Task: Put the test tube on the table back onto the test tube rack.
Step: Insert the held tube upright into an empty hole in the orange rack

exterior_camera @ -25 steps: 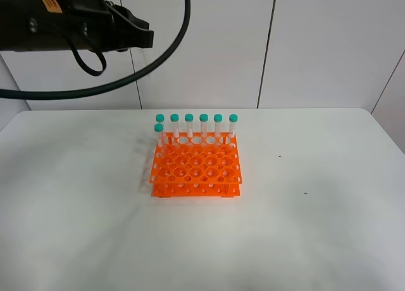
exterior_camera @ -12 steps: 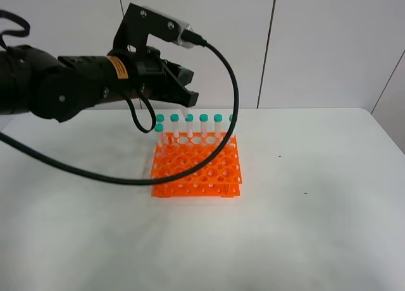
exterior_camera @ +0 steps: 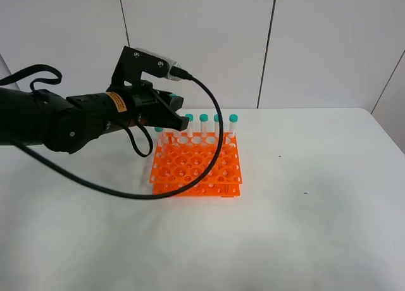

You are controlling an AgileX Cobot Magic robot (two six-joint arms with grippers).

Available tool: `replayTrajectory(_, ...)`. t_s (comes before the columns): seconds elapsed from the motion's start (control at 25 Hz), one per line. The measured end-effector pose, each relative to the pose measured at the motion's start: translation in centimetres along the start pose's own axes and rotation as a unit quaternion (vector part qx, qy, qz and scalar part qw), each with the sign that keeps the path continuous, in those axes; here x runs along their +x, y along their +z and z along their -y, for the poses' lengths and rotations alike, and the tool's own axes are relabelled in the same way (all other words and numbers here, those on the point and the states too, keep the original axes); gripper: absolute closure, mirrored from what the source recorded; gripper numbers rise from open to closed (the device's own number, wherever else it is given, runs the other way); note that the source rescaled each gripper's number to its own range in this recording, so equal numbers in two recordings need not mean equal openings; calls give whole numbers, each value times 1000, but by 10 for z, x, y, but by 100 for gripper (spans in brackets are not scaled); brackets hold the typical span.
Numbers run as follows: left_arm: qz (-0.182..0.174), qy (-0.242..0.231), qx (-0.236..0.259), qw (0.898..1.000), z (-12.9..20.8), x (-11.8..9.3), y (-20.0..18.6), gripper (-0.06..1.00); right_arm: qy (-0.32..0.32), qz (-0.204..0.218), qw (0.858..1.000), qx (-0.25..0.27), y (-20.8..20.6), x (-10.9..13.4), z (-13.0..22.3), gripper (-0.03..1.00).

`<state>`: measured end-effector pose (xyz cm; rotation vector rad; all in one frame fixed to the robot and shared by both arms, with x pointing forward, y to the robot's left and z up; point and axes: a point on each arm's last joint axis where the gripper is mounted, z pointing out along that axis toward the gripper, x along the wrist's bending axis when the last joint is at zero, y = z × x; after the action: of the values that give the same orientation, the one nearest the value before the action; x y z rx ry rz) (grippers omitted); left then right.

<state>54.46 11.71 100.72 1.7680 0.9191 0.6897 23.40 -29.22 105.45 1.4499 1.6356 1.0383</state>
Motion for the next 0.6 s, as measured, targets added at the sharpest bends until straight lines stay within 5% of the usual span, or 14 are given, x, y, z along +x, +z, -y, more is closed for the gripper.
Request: replayTrajectory(0.6,-24,-45,52,997,5,18,43,94,1,-1,1000,0,0,0,0,-3)
